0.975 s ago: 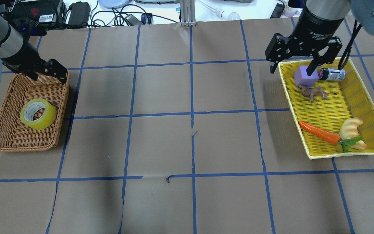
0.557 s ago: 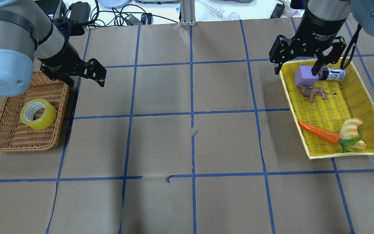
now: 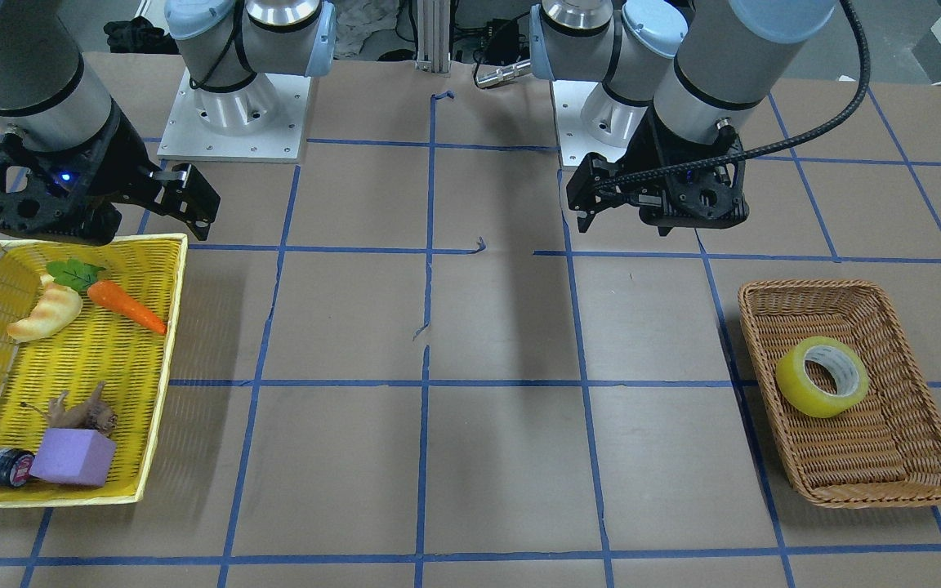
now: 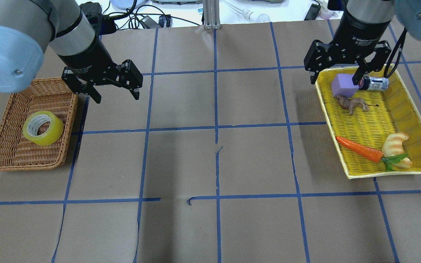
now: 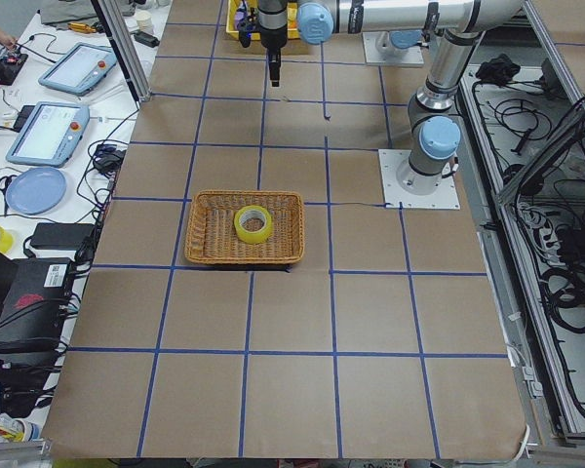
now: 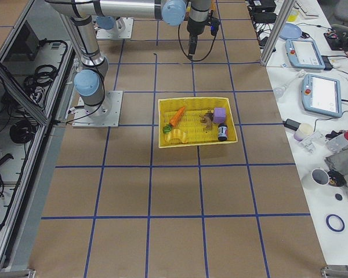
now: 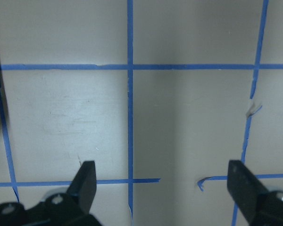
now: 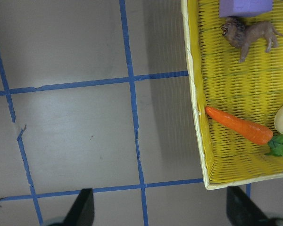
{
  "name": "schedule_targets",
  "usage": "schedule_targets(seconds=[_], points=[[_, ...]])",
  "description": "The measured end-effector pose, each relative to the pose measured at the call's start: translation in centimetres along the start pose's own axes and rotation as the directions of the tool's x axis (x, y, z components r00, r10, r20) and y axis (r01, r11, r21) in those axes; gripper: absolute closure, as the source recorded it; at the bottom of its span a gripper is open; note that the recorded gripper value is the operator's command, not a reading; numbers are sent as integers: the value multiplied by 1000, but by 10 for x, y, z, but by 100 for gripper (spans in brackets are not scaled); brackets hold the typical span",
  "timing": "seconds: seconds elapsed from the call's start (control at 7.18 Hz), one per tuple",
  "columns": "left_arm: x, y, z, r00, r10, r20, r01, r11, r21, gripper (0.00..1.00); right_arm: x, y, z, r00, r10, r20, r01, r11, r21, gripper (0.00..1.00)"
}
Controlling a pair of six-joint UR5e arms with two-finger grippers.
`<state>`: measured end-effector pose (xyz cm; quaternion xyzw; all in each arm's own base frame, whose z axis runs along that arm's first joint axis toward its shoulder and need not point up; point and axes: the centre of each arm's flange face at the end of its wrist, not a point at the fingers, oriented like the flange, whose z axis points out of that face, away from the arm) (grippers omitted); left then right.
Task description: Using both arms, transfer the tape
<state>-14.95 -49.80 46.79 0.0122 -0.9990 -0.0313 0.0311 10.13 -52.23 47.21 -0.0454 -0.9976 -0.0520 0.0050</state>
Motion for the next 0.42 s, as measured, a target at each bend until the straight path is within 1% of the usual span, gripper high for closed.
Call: schedule_targets(seconds=[0.14, 0.42], points=[[-1, 1, -5, 1000, 3, 12, -3, 1000, -16, 0, 0, 0, 0, 1000, 1, 1, -1, 1000, 0, 0], [-3, 0, -5, 999, 8, 40, -7, 1000, -28, 0, 0, 1, -1, 1000, 5, 0, -5, 1000, 1, 0]])
